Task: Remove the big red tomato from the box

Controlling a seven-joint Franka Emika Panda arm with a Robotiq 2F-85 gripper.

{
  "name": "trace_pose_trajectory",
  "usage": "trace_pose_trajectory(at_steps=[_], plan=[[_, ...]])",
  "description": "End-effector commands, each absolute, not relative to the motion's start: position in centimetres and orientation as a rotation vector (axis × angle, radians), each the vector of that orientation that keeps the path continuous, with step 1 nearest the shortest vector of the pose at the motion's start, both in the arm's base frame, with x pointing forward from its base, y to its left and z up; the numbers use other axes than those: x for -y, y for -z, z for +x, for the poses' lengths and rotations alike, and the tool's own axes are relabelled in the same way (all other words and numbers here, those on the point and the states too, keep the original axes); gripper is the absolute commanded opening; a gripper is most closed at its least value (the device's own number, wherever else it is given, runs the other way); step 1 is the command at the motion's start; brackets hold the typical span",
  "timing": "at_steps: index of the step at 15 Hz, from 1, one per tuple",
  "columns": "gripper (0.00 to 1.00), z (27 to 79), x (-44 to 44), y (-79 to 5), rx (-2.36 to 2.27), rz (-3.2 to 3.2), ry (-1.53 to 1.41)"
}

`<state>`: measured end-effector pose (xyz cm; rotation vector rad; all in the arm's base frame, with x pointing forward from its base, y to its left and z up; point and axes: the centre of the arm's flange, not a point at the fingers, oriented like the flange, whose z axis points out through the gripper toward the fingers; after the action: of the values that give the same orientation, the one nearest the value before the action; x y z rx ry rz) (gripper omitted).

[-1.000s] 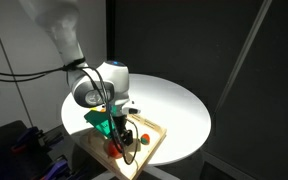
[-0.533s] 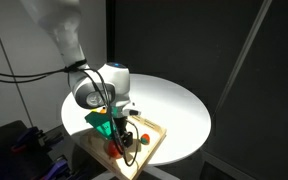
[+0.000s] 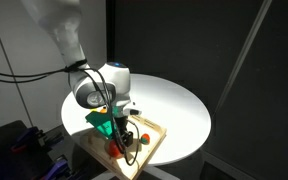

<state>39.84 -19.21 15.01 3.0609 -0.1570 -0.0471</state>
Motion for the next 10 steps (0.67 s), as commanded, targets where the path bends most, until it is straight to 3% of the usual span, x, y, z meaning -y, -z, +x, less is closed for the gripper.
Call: trace_pose_trajectory(at_steps=[1, 10], plan=[[0.56, 40.0, 19.4, -16.1, 0.130, 3.062, 0.075], [0.56, 40.7, 19.3, -18.3, 0.092, 3.063, 0.131]])
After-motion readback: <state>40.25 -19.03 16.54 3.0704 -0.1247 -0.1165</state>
